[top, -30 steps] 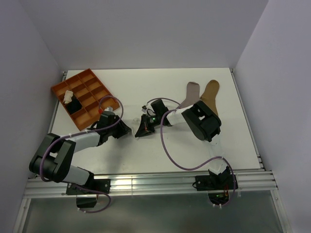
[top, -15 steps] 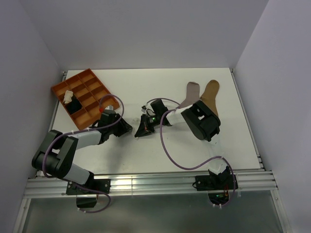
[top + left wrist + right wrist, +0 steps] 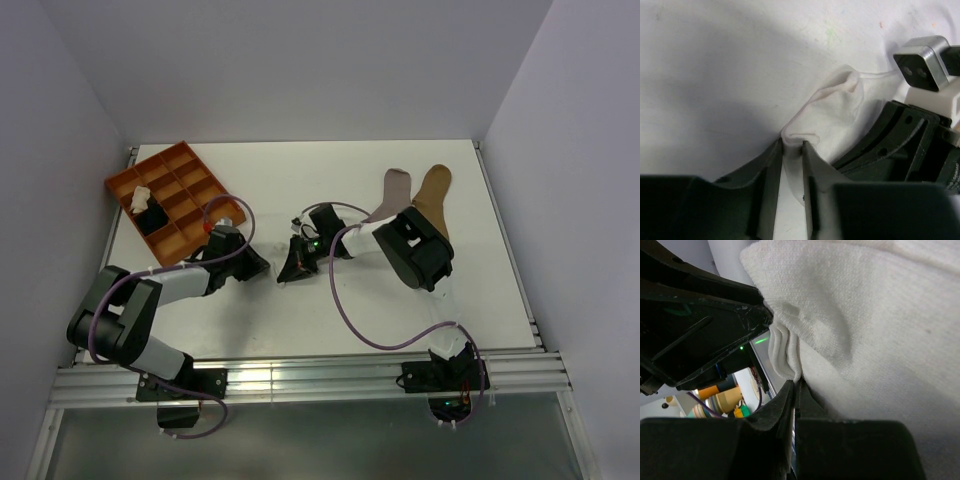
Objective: Roll the socks
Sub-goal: Roll the sock at the center of the board.
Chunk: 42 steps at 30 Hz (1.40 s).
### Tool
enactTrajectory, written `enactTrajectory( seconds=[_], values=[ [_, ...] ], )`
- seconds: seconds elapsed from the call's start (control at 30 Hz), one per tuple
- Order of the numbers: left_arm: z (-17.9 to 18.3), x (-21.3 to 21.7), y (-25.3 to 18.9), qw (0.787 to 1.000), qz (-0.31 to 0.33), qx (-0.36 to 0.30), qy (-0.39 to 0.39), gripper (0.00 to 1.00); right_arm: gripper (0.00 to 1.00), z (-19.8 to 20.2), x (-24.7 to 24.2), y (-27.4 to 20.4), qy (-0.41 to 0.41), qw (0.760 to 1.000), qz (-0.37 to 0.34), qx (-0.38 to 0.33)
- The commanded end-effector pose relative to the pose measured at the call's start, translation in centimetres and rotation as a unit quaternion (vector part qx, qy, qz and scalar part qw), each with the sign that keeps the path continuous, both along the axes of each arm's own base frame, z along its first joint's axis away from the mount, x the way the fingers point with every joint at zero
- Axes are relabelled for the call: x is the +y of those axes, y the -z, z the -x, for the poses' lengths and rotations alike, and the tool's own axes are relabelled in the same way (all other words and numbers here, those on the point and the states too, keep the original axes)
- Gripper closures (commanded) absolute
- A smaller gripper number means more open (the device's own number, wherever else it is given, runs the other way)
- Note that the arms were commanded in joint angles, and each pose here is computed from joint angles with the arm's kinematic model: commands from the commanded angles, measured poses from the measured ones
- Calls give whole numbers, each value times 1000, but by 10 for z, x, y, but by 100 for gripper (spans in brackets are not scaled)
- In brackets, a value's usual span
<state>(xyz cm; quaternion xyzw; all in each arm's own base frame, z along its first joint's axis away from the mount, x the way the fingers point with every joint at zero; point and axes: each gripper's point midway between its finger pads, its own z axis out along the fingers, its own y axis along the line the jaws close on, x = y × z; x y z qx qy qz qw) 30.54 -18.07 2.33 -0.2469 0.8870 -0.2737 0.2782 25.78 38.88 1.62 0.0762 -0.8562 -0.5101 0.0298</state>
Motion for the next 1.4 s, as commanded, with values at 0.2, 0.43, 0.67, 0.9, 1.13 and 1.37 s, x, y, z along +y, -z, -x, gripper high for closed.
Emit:
enactTrajectory(
  seconds=[0.2, 0.43, 0.67, 0.9, 1.13, 1.37],
  values=[
    [30, 41, 41, 990, -103, 83, -44, 100, 95, -13, -13, 6, 26, 997, 66, -42],
    [30, 41, 39, 990, -107, 86, -37, 100, 71, -17, -17, -25, 26, 986, 94, -132],
    [28, 39, 34, 990, -111, 87, -28, 100, 66, -27, -22, -77, 56, 949, 101, -294],
    [27, 39, 31, 990, -112, 84, -28, 100, 75, -8, 11, -93, 12, 947, 47, -317],
    [24, 38, 26, 990, -113, 80, -26, 100, 83, 6, 36, -70, -4, 967, -21, -254],
    [24, 37, 27, 990, -112, 81, -23, 100, 89, -6, 22, -39, 32, 977, -33, -210]
  ],
)
